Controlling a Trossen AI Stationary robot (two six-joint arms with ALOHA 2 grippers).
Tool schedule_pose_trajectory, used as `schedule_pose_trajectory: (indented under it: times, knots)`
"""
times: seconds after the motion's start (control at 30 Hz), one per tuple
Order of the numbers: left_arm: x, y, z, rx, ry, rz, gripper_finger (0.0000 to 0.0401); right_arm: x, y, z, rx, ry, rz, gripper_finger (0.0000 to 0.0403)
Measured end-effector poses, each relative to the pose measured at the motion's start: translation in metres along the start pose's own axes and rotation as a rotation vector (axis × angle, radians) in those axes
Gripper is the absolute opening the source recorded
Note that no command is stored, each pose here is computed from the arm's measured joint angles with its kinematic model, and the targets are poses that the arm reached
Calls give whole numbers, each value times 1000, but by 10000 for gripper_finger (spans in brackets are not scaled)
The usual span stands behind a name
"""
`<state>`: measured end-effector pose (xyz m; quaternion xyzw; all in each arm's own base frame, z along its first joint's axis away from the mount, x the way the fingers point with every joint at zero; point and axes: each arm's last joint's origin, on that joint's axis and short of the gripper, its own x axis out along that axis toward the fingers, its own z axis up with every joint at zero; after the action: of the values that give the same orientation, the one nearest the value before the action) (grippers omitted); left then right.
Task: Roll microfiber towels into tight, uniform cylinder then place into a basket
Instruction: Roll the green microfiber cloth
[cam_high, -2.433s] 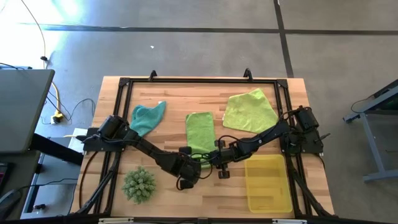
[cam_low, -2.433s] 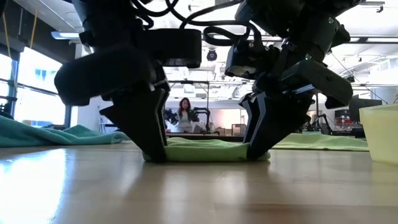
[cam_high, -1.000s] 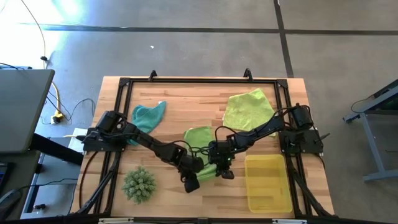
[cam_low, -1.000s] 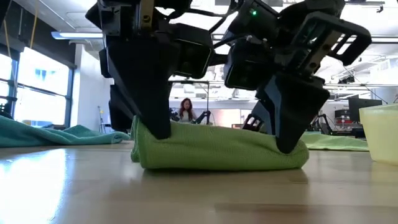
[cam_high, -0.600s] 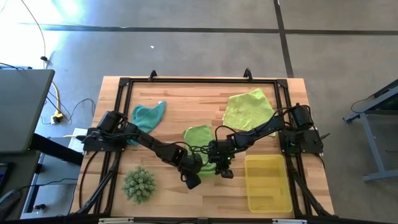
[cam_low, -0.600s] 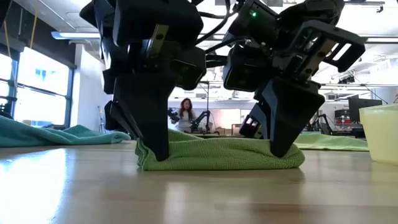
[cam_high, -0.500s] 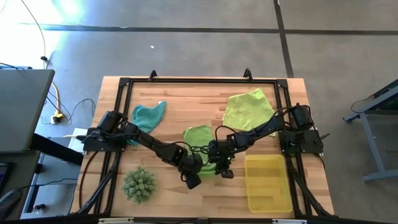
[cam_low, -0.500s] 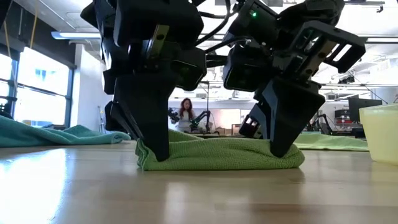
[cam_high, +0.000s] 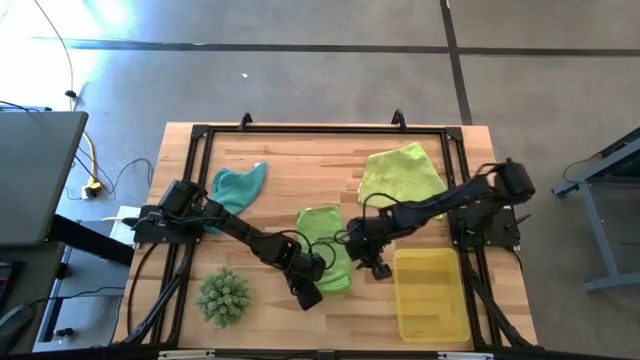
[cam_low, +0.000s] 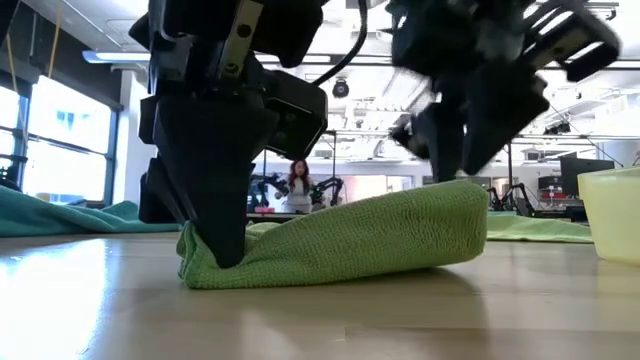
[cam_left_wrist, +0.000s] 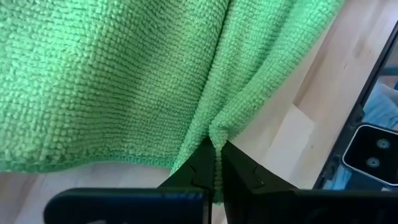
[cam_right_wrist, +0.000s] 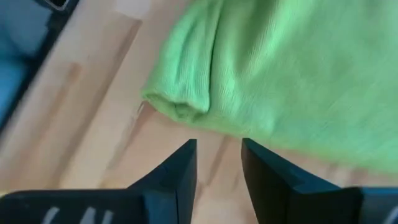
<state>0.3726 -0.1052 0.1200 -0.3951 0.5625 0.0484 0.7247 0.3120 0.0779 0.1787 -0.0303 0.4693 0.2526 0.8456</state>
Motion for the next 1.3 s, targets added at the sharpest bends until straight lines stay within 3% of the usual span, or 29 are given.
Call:
schedule_pose_trajectory:
  times: [0.2,0.33,0.5,0.67,0.87,1.07,1.3]
  knots:
    - [-1,2,4,-18,-13,2,5,1,49,13,-429,-49,-174,89]
    - [-1,2,5,-19,-18,1,5,17,69,14,-536,-52,-227,80]
    - [-1,2,6,-15,-31,-3,5,34,74,15,-495,-91,-251,99]
    - [-1,1,7,-13,-48,-13,5,42,73,15,-385,-109,-229,175]
    - [-1,1,7,-23,-48,-13,5,50,80,11,-399,-90,-216,231]
    - [-1,-1,8,-59,-57,-23,5,65,77,3,-373,-39,-249,205]
    - [2,-7,3,-135,-92,-40,5,68,75,2,-306,-35,-272,113]
